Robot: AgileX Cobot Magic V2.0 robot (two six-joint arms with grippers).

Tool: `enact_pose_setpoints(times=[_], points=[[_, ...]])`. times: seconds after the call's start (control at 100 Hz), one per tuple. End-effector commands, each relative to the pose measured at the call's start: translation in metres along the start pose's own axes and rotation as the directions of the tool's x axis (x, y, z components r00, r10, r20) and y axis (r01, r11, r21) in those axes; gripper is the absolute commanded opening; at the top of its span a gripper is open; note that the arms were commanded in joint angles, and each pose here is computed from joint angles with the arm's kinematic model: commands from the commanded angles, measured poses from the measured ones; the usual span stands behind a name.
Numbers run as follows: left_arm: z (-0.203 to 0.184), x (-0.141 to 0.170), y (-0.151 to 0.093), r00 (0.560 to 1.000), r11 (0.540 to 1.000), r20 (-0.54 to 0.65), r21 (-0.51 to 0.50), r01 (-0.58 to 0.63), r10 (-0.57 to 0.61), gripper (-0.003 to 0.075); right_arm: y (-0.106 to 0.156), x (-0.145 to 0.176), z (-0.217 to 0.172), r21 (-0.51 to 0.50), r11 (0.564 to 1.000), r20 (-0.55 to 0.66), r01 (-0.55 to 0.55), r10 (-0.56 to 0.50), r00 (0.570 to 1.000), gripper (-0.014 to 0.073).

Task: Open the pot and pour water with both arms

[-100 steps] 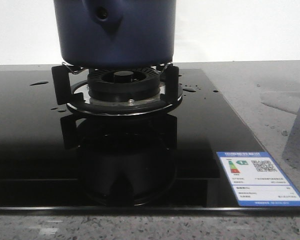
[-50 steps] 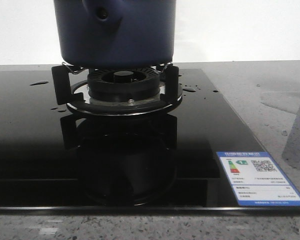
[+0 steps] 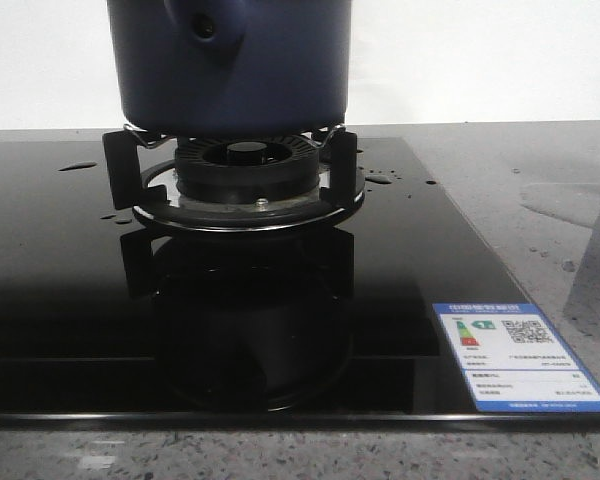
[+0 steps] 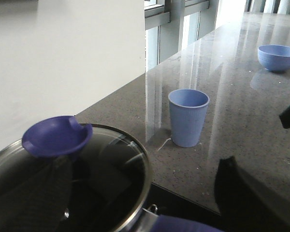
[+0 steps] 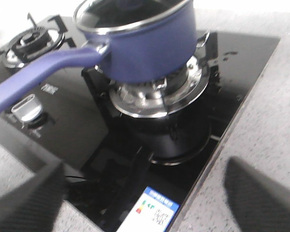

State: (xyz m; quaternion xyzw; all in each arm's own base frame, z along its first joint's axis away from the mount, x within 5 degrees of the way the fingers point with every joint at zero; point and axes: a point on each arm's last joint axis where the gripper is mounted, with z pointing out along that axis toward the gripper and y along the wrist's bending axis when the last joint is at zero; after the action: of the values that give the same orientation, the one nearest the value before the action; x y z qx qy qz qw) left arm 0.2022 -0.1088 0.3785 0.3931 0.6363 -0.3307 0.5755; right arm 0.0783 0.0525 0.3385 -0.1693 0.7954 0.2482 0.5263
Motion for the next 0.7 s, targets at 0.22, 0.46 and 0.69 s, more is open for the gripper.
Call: enact_pose_setpoints(times=[0.22, 0.46, 0.69], points=[[0.042, -0.013, 0.051, 0.996, 0.998, 0.075, 0.003, 0.056, -0.057, 0.0571, -0.001, -0.017, -0.002, 0.021, 1.0, 0.097, -0.013, 0.011, 0.995, 0.0636], [0.076, -0.003, 0.073, 0.997, 0.998, 0.074, 0.063, 0.005, -0.01, 0.0571, -0.003, -0.02, -0.003, 0.049, 0.999, 0.134, -0.017, 0.01, 0.991, 0.0636], [0.1, 0.007, 0.08, 0.998, 0.995, 0.061, 0.098, 0.028, -0.034, 0.057, -0.004, -0.02, -0.003, 0.051, 0.999, 0.135, -0.017, 0.01, 0.991, 0.0636]])
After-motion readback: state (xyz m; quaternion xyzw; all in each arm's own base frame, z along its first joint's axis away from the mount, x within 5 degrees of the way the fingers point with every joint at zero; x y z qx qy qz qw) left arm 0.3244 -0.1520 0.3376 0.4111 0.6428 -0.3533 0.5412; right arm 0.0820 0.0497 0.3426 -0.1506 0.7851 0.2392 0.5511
